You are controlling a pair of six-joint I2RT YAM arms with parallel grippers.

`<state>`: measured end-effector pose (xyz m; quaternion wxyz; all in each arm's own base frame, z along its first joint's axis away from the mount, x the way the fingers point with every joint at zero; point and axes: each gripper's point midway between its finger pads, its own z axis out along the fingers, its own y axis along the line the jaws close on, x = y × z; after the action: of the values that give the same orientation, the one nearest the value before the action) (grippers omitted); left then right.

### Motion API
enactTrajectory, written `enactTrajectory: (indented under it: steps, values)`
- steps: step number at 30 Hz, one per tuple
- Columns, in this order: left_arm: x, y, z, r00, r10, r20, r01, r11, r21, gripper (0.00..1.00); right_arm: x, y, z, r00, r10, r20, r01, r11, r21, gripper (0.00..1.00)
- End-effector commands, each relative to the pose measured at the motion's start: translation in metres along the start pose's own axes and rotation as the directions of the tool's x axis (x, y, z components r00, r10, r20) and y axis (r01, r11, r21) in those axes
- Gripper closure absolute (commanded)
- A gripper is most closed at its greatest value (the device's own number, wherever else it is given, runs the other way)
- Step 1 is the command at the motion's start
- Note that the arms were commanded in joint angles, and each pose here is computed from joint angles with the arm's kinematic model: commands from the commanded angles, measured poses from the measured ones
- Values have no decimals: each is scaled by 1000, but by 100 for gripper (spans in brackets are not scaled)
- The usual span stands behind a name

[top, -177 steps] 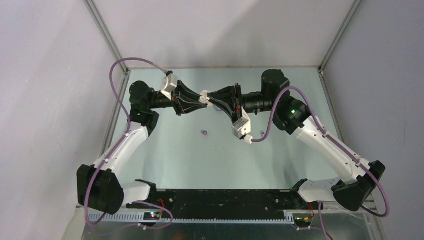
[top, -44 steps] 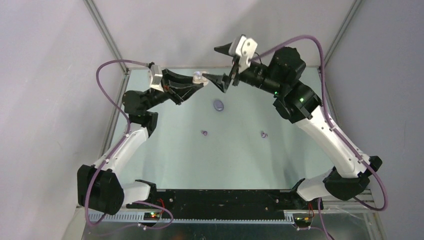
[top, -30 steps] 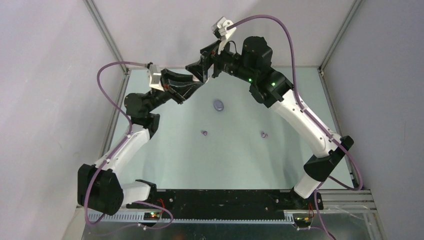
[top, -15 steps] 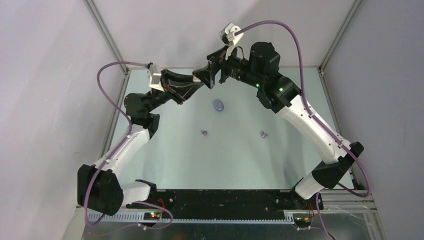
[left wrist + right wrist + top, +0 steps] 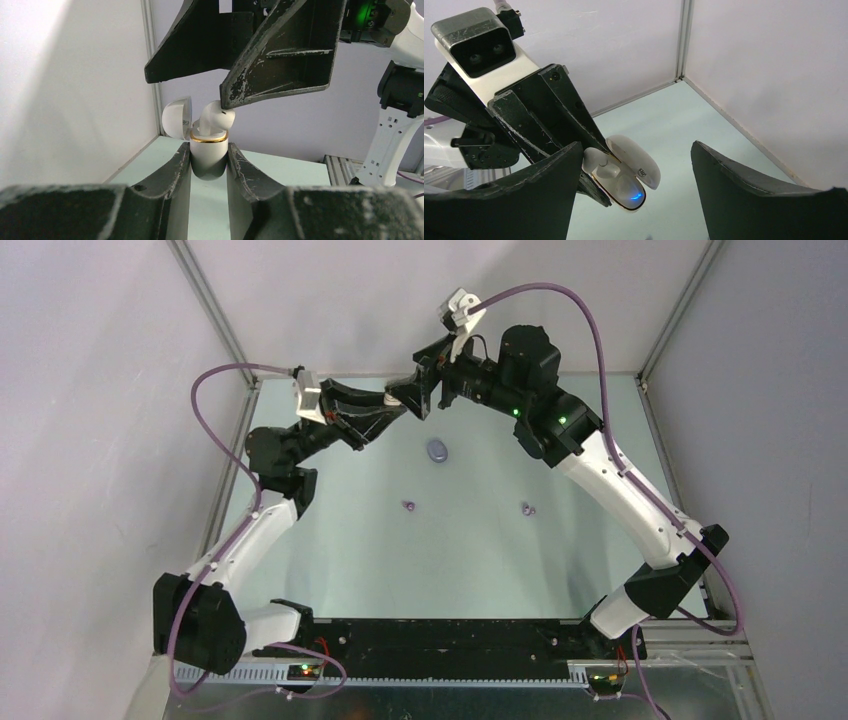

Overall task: Insert the wireless bluetooth earbuds into the charging case
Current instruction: Adjust the left earbud in the left side groove of the charging case.

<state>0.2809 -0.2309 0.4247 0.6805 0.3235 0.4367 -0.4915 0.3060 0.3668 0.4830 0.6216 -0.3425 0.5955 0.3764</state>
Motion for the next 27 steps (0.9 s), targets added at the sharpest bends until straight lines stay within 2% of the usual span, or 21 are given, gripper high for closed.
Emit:
enactTrajectory:
  steps: [1,27]
  values:
    - [-29,-13,1,997,62,49,-64,998,29,100,-15,-1,-13,998,-46,31,45,999,15,17]
    - [-26,-15,-1,997,61,39,-63,997,41,100,-14,-6,-22,993,-115,33,116,993,-20,20]
